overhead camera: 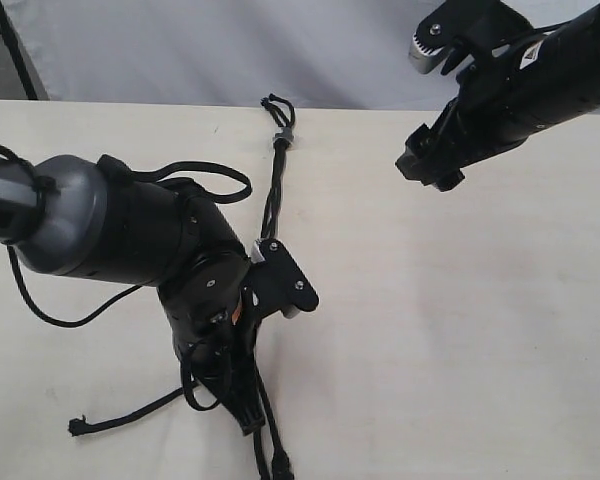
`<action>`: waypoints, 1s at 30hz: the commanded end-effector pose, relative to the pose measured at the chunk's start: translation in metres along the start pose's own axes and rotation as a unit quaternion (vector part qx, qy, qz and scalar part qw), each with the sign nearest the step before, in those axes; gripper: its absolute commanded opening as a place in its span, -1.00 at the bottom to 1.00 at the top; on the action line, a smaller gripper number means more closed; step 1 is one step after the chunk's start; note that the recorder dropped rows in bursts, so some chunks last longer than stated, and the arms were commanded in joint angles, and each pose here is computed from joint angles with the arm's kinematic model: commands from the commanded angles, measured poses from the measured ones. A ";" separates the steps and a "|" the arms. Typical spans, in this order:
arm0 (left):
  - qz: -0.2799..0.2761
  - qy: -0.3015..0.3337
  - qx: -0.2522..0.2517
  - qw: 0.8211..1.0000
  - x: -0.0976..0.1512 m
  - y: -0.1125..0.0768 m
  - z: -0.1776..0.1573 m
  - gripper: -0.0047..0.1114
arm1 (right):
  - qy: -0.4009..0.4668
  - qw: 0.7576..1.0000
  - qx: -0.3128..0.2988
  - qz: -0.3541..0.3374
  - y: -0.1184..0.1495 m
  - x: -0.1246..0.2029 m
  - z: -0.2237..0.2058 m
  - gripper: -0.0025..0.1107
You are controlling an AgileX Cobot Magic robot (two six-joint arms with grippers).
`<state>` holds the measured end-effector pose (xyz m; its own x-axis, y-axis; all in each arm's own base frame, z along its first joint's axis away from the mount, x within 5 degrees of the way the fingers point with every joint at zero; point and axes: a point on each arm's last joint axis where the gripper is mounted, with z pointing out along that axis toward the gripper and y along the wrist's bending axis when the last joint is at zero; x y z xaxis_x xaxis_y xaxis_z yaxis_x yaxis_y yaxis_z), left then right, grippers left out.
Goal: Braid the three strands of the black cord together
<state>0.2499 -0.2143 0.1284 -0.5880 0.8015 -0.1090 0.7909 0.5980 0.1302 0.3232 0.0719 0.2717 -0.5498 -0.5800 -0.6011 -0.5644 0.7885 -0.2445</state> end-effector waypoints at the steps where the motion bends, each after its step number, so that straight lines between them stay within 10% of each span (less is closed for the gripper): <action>1: -0.015 -0.004 0.000 1.000 0.001 0.001 -0.002 -0.51 | 0.004 0.999 -0.020 0.029 0.003 0.002 -0.002 0.58; 6: -0.016 -0.004 -0.001 1.000 0.002 0.002 -0.006 0.13 | 0.003 0.999 -0.020 0.029 0.003 0.001 -0.003 0.58; 10: -0.023 -0.037 -0.032 0.999 0.003 0.011 -0.032 0.21 | -0.003 0.999 -0.017 0.029 0.003 0.000 -0.008 0.58; 19: -0.191 -0.219 -0.151 0.945 0.043 0.096 -0.139 -0.23 | 0.012 0.994 -0.107 0.037 0.037 -0.006 -0.025 0.58; 24: -0.255 -0.247 -0.189 0.915 0.074 0.128 -0.164 -0.91 | 0.041 0.980 -0.191 -0.023 0.100 -0.014 -0.008 0.58; 30: -0.295 -0.245 -0.208 0.900 0.092 0.151 -0.165 -0.92 | 0.092 0.952 -0.270 -0.114 0.189 -0.011 0.016 0.58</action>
<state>0.2850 -0.0573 0.2978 -0.6679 0.3330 -0.6656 0.2062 0.9421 0.2644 0.2498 0.2051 0.2375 -0.4821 -0.7392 -0.4703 -0.8554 0.5133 0.0700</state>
